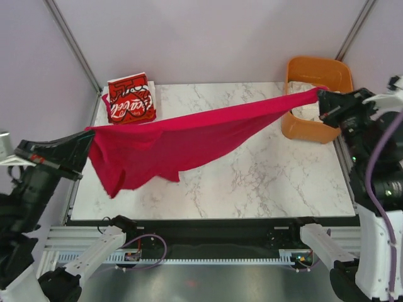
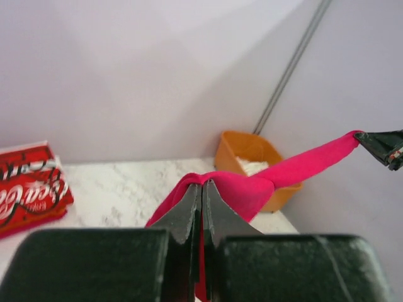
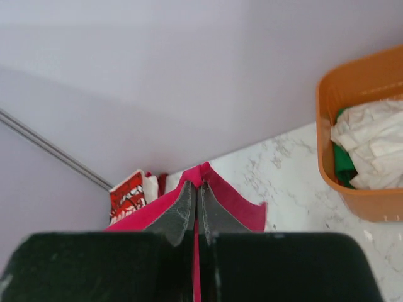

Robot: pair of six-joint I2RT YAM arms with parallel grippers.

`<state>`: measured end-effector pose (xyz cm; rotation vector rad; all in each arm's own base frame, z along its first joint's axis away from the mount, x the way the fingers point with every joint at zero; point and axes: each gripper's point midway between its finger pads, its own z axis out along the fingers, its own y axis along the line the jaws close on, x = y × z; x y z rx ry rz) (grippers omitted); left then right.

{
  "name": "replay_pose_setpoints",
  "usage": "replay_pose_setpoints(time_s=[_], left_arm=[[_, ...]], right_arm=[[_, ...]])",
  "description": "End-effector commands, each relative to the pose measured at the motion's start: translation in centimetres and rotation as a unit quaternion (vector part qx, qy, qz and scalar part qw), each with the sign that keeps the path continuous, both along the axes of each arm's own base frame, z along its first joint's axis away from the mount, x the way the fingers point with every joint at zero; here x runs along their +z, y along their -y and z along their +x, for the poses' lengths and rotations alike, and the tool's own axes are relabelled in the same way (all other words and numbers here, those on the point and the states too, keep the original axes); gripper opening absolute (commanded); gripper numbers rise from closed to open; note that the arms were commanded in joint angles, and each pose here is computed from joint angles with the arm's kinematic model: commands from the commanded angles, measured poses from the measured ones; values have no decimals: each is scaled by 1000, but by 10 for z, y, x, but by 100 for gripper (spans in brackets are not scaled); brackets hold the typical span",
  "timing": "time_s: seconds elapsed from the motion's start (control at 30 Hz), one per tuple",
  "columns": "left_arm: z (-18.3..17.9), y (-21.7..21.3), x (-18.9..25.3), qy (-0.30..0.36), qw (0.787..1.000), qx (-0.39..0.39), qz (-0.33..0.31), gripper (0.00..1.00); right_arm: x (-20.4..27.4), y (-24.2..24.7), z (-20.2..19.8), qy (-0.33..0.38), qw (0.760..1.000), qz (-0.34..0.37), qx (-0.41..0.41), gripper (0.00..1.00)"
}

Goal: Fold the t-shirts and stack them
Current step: Flatten the tshirt out

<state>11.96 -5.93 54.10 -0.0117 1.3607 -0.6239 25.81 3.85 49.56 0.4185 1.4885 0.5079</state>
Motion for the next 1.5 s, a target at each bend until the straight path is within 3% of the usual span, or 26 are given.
replay_pose_setpoints(time_s=[0.0,0.13,0.2,0.37,0.5,0.53,0.6,0.7,0.73,0.83,0.87,0.93,0.97,1.0,1.03,1.07,1.1,1.13,1.17,1.2,1.23,1.3,1.33,1.47], left_arm=[[-39,7,29,60,995,-55,57,2],[-83,13,46,108,985,-115,74,2],[-94,18,50,120,980,-139,76,2],[-67,26,41,74,986,-135,71,2],[-7,39,18,0,990,-108,87,2],[23,45,3,-37,990,-94,97,2],[53,52,-6,-49,989,-84,111,2],[129,70,-45,-103,983,-55,139,2],[165,84,-78,-150,975,-56,156,2],[229,99,-126,-209,962,-57,168,2],[274,98,-170,-258,948,-46,178,2],[322,99,-187,-269,946,-58,170,2],[367,88,-243,-327,929,-54,166,6],[393,88,-268,-351,921,-67,152,65],[416,89,-244,-333,931,-76,131,99],[439,72,-254,-350,928,-65,107,100],[465,76,-325,-429,898,-82,60,100],[476,73,-290,-399,912,-84,39,100],[482,72,-298,-409,908,-81,21,100],[481,70,-288,-400,913,-71,24,100],[474,70,-303,-420,905,-66,30,100],[463,68,-260,-367,928,-53,41,100],[455,65,-282,-393,917,-45,44,100],[413,57,-251,-376,924,-31,62,100]], right_arm=[[24,17,-56,13,999,-3,-33,0],[49,32,-119,66,996,-3,-60,0],[49,36,-132,70,995,1,-65,0],[34,39,-125,47,996,-6,-75,0],[5,35,-74,-18,997,-20,-77,0],[-3,35,-61,-31,996,-25,-80,0],[-30,31,-21,-65,994,-30,-81,0],[-82,23,41,-123,989,-30,-80,0],[-96,21,57,-137,987,-28,-79,0],[-162,17,116,-206,974,-34,-89,0],[-180,20,130,-224,969,-35,-101,0],[-217,22,171,-255,958,-44,-120,0],[-226,23,186,-266,955,-49,-123,13],[-272,22,206,-324,936,-66,-124,47],[-284,25,217,-342,927,-73,-134,98],[-268,25,235,-329,931,-72,-142,98],[-292,27,245,-360,918,-80,-145,98],[-273,28,256,-341,925,-77,-150,98],[-268,28,260,-337,926,-80,-152,98],[-257,30,261,-325,930,-80,-153,98],[-241,29,262,-310,935,-87,-150,98],[-215,25,259,-280,945,-92,-139,98],[-209,24,256,-274,947,-101,-133,98],[-195,-29,237,-253,956,-132,-65,98]])
